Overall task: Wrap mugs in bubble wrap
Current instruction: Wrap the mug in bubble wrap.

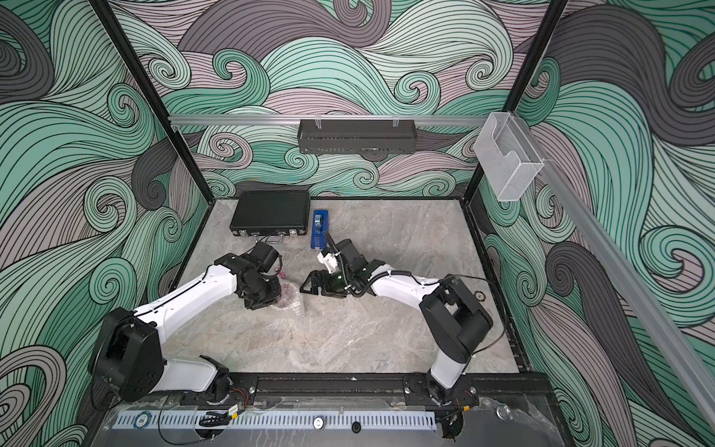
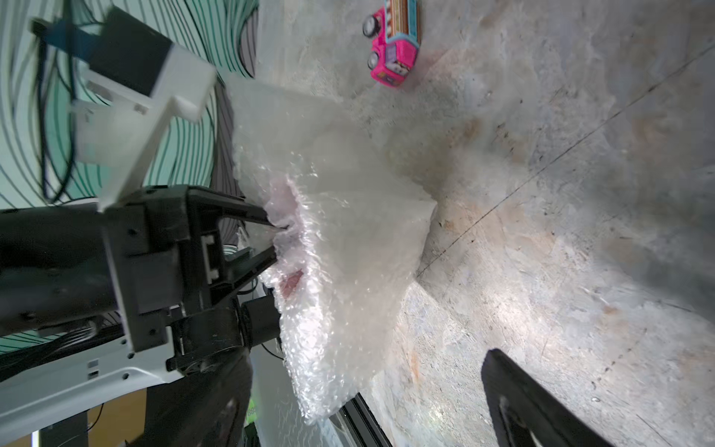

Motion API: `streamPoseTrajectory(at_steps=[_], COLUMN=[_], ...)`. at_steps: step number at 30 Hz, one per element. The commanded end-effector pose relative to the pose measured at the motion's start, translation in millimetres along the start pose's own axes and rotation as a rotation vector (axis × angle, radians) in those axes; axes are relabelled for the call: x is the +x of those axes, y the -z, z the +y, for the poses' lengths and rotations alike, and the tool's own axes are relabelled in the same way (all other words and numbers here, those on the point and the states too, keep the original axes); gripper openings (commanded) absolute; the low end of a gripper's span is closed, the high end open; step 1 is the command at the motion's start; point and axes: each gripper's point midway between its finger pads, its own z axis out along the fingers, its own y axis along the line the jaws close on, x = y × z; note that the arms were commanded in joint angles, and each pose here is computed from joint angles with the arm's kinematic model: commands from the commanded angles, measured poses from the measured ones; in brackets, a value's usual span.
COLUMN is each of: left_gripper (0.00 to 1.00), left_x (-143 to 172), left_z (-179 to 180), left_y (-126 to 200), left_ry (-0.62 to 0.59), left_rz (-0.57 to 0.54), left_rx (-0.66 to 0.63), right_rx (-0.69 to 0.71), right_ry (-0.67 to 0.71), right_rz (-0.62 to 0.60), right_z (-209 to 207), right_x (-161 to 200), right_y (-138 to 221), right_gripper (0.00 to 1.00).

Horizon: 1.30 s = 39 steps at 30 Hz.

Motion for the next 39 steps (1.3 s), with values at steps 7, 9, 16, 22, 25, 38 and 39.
streamPoseTrajectory(at_steps=[7,9,16,22,25,38,39], left_gripper=[0.12,0.12,0.12,0.12,0.12,0.12,0.12], left_x=[-3.7,-2.5,0.0,1.9,2.0,-0.2,-0.2], left_z=[-8.2,-8.5,-8.4,-8.1,-7.4,-8.9,-8.7], left_y=[6.6,5.6,5.8,4.8,4.4,3.1,2.8], left_ry=[0.028,0.024,0.023,0.022,0.019,0.002,0.001], left_rz=[-0.026,-0.023,-0.020,-0.014,-0.014,-0.006,-0.005], left_rx=[0.061,0.065,0.078,0.079,0.075,0.065,0.063], right_rx=[0.110,0.105,0.142,0.256,0.261,0.115,0.099], right_ry=[-0.005,0.010,0.033,-0.013,-0.016,0.028,0.036], right_rz=[0.061,0.096,0.165,0.148,0.121,0.059,0.055], right_z=[3.7,8.9,14.2,-6.0,-6.8,18.0,22.6], right_x=[-6.0,-4.0,7.2,4.7,-0.2,-12.1,-13.2], right_y=[-32.0,-40.4,-60.3,-56.3,-49.1,-39.9,-39.8], right_gripper=[0.92,0.92,0.94,0.89,0.86,0.85,0.86])
